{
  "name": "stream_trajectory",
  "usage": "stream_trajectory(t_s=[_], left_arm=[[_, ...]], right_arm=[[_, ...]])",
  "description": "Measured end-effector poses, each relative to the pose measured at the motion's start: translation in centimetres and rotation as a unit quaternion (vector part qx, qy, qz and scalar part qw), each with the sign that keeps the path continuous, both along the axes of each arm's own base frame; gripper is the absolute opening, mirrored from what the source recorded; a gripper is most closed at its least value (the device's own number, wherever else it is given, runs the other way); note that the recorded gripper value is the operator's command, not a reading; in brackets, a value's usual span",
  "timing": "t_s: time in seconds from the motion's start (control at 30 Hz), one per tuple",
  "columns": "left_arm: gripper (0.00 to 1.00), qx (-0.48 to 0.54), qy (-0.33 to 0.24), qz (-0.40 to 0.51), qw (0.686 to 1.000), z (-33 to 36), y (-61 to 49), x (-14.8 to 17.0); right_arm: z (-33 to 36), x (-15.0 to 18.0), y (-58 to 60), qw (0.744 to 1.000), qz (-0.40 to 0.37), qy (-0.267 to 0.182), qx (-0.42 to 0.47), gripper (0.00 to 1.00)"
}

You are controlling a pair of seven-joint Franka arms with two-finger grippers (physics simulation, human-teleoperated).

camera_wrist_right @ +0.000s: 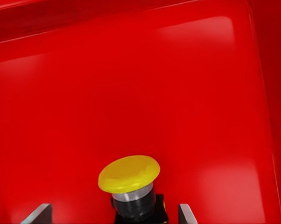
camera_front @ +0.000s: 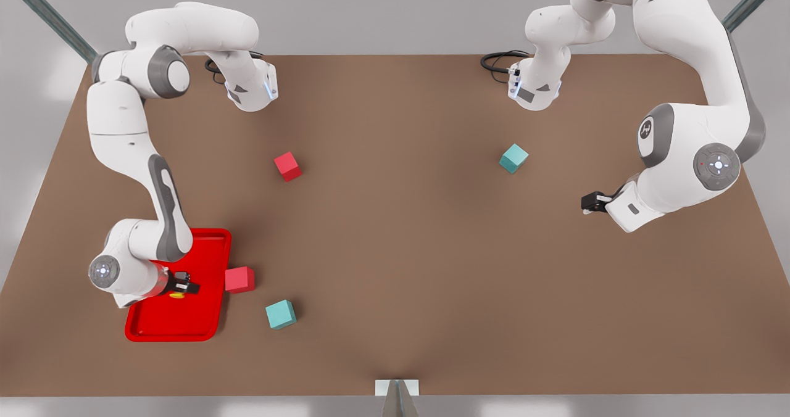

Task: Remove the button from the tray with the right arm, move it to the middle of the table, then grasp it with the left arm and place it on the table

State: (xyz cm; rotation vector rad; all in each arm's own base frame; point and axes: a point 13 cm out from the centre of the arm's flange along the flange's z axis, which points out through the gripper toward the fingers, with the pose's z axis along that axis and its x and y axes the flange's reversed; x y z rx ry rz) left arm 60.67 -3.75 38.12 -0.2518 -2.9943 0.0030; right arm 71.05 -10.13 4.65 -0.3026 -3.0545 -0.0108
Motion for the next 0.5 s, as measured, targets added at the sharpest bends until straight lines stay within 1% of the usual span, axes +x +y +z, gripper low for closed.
stream_trajectory(t_s=[0.13, 0.17, 0.2, 0.3, 0.43, 0.5], left_arm=[[1.00, 0.000, 0.000, 0.000, 1.000, 0.0, 0.0, 0.0], [1.00, 0.000, 0.001, 0.000, 1.000, 0.0, 0.0, 0.0], [1.00, 0.000, 0.001, 0.000, 1.000, -0.1, 0.0, 0.0], [1.00, 0.000, 0.002, -0.001, 1.000, -0.2, 0.0, 0.0], [1.00, 0.001, 0.001, -0.001, 1.000, 0.0, 0.0, 0.0], [1.00, 0.001, 0.001, -0.001, 1.000, 0.0, 0.0, -0.1]], right_arm=[[-0.4, -0.8, -0.1, 1.000, 0.012, 0.006, 0.000, 1.00], [-0.3, -1.0, -0.3, 1.000, 0.014, 0.007, -0.001, 0.96], [-0.1, -1.1, -0.7, 1.000, 0.014, 0.006, -0.004, 0.95], [0.0, -1.3, -1.5, 1.000, 0.017, 0.005, -0.008, 0.67], [0.0, -1.1, -1.5, 1.000, 0.025, 0.001, -0.010, 0.58], [0.1, -0.9, -1.5, 1.000, 0.028, -0.001, -0.010, 0.50]])
